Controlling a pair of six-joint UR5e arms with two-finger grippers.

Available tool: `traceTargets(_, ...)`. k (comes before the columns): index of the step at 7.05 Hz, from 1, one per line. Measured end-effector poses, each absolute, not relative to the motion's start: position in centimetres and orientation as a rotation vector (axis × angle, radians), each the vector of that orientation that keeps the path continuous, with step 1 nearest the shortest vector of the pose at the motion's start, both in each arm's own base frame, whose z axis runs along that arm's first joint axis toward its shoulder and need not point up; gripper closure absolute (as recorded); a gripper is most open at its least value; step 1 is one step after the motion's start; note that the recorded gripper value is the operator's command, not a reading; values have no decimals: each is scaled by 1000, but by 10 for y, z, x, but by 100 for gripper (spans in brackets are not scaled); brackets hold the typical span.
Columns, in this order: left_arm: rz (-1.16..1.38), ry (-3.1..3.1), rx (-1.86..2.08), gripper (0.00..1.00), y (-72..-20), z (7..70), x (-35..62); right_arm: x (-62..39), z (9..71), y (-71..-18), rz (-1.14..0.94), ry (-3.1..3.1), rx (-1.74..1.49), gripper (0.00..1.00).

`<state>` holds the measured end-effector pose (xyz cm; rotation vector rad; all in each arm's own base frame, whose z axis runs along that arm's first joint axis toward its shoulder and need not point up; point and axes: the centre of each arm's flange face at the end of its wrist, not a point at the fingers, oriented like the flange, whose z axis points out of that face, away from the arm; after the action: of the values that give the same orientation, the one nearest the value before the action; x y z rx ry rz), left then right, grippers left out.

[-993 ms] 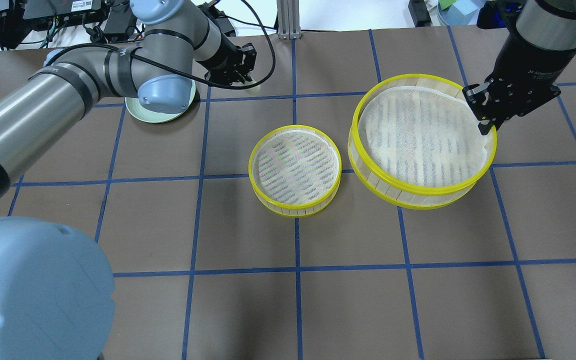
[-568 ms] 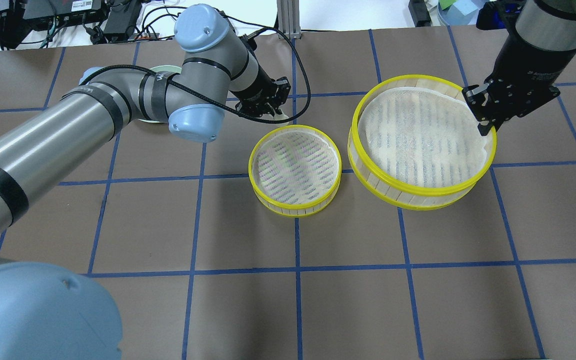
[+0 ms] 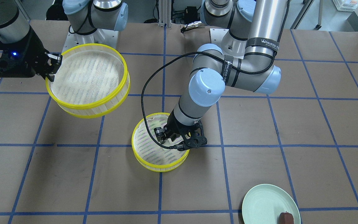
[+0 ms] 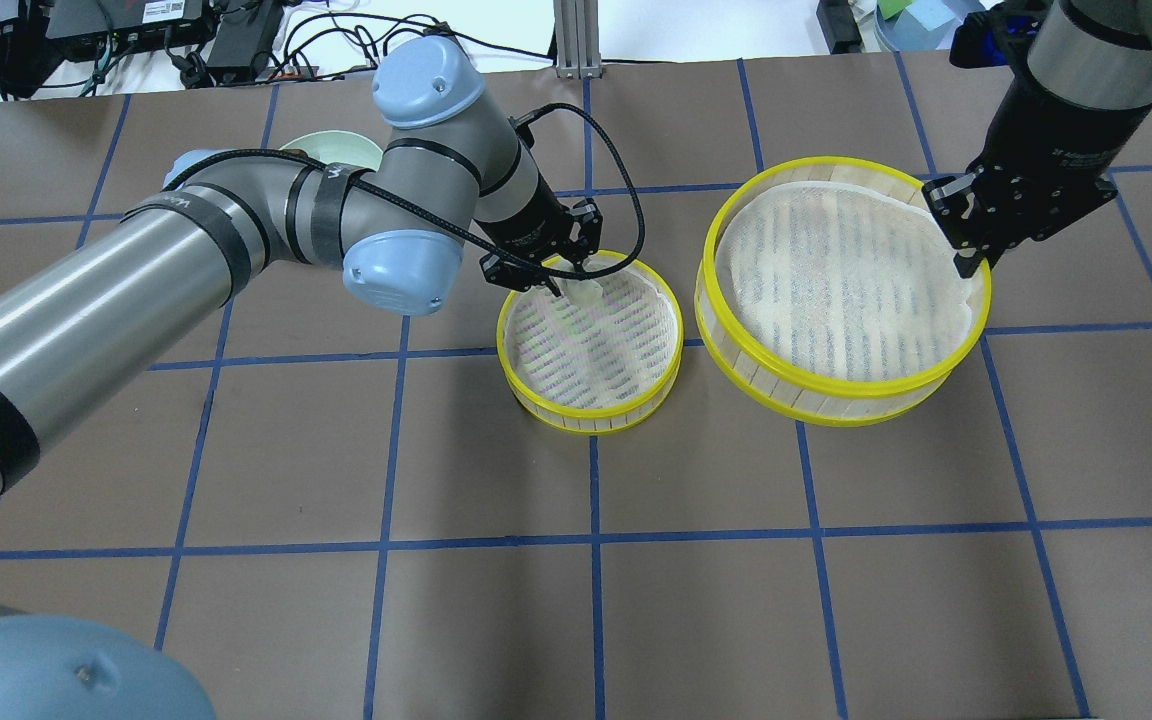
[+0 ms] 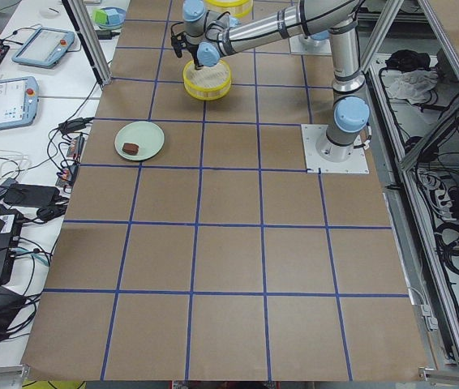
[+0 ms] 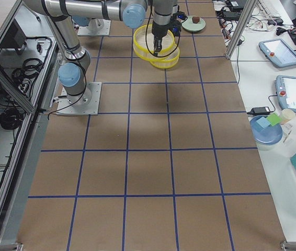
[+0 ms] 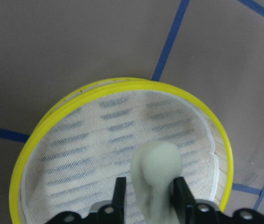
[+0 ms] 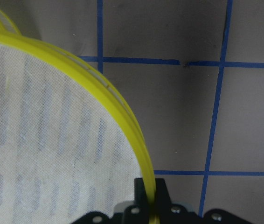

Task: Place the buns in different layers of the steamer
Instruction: 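Lower the white bun into the lower tier and open the left gripper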

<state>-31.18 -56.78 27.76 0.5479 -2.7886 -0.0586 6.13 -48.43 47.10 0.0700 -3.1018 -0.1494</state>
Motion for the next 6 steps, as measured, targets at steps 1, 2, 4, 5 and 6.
traceTargets(1, -98, -2761, 593, 0, -563, 279, -315, 62, 471, -484, -150, -3102, 70, 100)
traceTargets(2, -114, -2751, 609, 0, -561, 282, -316, 62, 471, -484, -149, -3102, 69, 100)
traceTargets(4, -133, -2763, 596, 0, -560, 285, -310, 62, 471, -484, -149, -3102, 66, 100)
traceTargets(5, -103, -2800, 610, 0, -567, 287, -294, 61, 469, -486, -154, -3094, 60, 100)
traceTargets(6, -29, -2891, 585, 0, -579, 289, -266, 58, 465, -492, -168, -3074, 47, 100)
